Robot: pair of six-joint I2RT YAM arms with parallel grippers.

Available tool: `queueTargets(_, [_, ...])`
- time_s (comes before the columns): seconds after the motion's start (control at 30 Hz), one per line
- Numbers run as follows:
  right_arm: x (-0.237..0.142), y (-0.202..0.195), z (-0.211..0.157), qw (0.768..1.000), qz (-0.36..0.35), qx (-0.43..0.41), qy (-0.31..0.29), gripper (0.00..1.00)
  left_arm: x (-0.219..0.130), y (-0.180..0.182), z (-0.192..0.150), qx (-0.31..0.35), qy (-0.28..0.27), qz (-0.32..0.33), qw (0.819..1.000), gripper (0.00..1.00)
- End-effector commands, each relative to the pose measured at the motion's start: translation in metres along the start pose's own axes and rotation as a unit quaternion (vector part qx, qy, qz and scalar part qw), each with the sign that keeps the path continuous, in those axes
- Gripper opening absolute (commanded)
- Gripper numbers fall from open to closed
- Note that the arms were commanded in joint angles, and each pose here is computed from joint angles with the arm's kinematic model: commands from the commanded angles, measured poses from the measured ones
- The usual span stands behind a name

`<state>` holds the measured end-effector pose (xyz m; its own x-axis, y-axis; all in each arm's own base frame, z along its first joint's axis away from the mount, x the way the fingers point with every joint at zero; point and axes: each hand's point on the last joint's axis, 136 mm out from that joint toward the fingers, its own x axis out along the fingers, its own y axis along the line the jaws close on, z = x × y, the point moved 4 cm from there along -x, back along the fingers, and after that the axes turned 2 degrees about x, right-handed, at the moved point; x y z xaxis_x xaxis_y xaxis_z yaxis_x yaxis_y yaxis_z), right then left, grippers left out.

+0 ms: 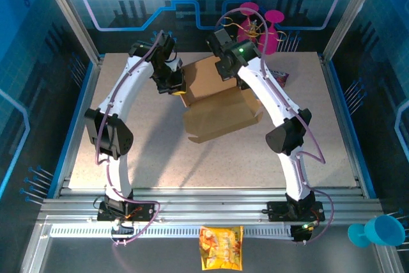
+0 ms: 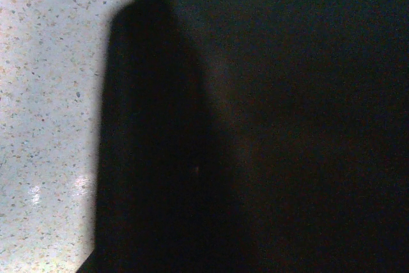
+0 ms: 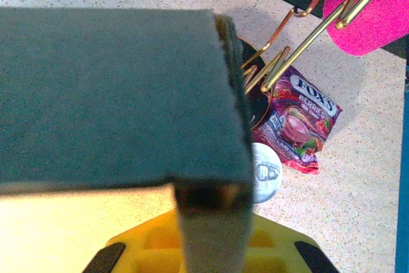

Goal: Fold the paper box

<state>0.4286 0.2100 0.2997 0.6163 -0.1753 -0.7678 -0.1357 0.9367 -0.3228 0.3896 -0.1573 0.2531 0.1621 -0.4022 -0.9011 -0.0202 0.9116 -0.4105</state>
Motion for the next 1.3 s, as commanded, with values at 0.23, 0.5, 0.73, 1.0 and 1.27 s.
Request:
queueTargets(0.23, [-0.013,-0.012,-0.006,0.999,-0.047,-0.004,0.008,0.0,-0.008,0.021,-0.003,-0.046,-0.009,0.073,0.996,0.0])
queueTargets(0.5, [-0.014,-0.002,-0.016,0.998,-0.052,0.016,0.025,0.0,0.0,0.031,-0.003,-0.055,-0.047,0.175,0.982,0.0])
queueTargets(0.73, [-0.019,0.014,-0.018,0.999,-0.039,0.031,0.021,0.0,0.001,0.028,-0.001,-0.048,-0.093,0.21,0.972,0.0])
queueTargets(1.0, [-0.018,0.024,-0.018,0.999,-0.002,0.03,0.016,0.0,0.001,0.007,0.0,-0.041,-0.116,0.064,0.99,0.43])
queueTargets(1.27, [-0.013,0.027,-0.019,0.999,0.007,0.028,0.023,0.0,-0.022,0.001,0.002,-0.031,-0.138,-0.003,0.99,0.65])
